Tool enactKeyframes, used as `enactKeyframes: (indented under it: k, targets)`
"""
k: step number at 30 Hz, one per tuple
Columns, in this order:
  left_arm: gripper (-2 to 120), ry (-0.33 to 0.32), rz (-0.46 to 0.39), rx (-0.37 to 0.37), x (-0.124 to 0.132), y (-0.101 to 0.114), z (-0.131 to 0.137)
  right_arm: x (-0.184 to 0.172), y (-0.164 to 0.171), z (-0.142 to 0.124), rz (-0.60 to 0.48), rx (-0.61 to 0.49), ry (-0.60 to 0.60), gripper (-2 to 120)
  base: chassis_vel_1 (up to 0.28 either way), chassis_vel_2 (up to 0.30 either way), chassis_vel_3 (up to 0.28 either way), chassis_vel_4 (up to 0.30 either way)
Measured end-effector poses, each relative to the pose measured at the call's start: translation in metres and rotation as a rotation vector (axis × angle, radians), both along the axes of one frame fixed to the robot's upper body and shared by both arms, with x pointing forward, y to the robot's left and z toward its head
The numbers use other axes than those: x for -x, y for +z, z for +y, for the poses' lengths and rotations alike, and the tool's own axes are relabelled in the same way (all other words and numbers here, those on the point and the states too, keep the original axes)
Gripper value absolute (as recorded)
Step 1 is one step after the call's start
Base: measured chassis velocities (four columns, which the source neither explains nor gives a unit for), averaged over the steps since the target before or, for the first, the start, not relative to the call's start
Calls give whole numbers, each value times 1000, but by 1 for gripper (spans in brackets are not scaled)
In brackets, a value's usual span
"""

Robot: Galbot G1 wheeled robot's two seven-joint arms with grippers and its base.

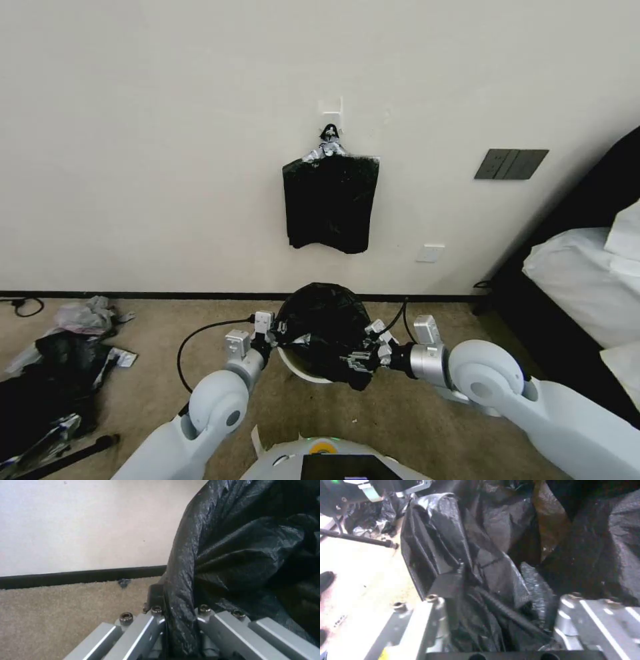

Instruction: Place a trash bag onto the trash bin.

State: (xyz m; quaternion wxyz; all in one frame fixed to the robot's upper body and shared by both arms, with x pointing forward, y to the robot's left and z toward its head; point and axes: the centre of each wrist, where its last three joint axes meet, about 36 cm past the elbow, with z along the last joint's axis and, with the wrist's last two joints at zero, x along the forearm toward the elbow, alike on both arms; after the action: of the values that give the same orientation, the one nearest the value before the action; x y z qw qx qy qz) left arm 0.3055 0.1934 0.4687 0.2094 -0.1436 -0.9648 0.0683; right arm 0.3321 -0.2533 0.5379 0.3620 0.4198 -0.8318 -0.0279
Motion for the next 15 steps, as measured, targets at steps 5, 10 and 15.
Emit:
enactKeyframes:
  k: [5, 10, 15]
  targets:
    - [1, 0, 0, 1, -1, 0, -1, -2, 0, 2, 0, 1, 5, 25, 0, 0, 0, 0]
    - [1, 2, -1, -3, -2, -1, -1, -2, -1, 3, 5, 3, 11, 8, 0, 0, 0, 0]
    - [1, 3, 0, -6, -3, -1, 0, -3, -1, 3, 2, 4, 12, 0, 0, 0, 0, 0]
